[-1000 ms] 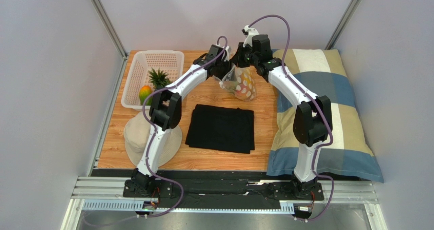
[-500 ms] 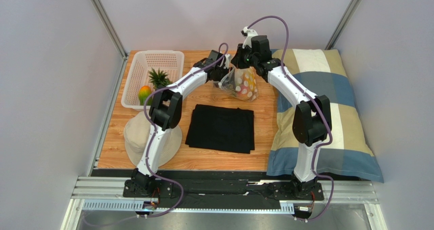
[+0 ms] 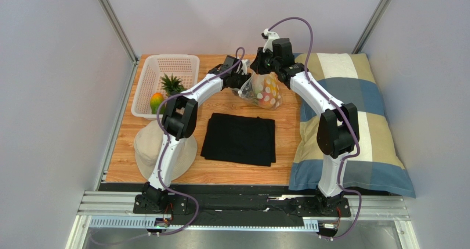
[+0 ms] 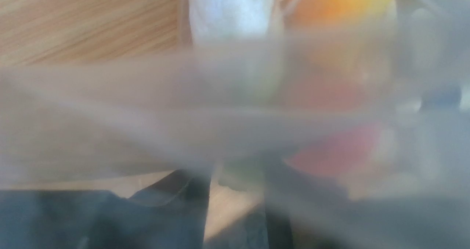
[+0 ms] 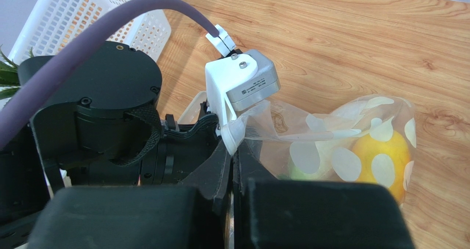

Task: Open the zip-top bag and remove the fake food

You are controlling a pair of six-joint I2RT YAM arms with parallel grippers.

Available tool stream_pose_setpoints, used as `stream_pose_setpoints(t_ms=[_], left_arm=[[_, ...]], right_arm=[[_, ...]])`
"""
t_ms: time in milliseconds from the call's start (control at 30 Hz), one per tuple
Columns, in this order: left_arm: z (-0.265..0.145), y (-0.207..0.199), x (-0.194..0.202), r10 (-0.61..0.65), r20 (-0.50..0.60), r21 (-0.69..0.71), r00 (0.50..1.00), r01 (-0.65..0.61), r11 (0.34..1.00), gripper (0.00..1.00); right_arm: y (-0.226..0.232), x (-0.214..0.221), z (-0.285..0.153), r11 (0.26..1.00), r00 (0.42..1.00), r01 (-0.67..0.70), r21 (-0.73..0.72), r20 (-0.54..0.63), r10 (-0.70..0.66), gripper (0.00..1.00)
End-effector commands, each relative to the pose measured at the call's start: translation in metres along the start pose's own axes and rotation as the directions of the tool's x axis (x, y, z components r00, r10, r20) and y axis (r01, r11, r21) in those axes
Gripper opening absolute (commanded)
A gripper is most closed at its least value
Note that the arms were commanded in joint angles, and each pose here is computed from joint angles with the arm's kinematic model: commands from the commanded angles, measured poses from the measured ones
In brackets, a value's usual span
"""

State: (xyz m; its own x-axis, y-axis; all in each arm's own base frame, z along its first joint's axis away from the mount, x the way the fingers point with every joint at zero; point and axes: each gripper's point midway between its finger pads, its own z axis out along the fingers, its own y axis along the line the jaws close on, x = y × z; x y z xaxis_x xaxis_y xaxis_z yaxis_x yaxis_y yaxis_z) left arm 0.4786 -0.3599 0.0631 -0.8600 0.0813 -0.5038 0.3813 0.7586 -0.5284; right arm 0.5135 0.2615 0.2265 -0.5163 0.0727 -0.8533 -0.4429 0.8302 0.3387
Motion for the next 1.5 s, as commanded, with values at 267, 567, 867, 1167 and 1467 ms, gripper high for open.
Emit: stream_pose_setpoints(t_ms=[267, 567, 867, 1167, 1467], left_arm=[[0.005, -0.011, 0.008, -0.017, -0.018, 0.087, 1.0, 0.018, 0.996, 0.4], [-0.004, 0.002, -0.017, 0.028, 0.067, -0.033, 0.997, -0.025, 0.999, 0.0], [-0.101, -0.063, -0.094, 0.164, 0.358, -0.008, 0.919, -0.172, 0.985, 0.0], [-0.126, -0.096, -0.1, 0.125, 0.334, 0.066, 0.934, -0.156, 0.986, 0.0], [-0.251, -0.135, -0.085, 0.288, 0.474, -0.01, 0.832, -0.322, 0.947, 0.0]], right_arm=[[0.006, -0.018, -0.001, 0.999, 0.998, 0.012, -0.033, 0.06, -0.01, 0.0], [0.0, -0.015, 0.0, 1.0, 0.998, 0.012, -0.02, 0.055, -0.011, 0.0], [0.001, -0.009, 0.002, 0.996, 0.995, 0.073, -0.054, 0.072, -0.069, 0.0], [-0.013, -0.005, 0.008, 0.996, 0.994, 0.092, 0.016, 0.057, -0.093, 0.0], [-0.028, -0.003, 0.01, 0.991, 0.995, 0.09, 0.095, 0.045, -0.094, 0.0]])
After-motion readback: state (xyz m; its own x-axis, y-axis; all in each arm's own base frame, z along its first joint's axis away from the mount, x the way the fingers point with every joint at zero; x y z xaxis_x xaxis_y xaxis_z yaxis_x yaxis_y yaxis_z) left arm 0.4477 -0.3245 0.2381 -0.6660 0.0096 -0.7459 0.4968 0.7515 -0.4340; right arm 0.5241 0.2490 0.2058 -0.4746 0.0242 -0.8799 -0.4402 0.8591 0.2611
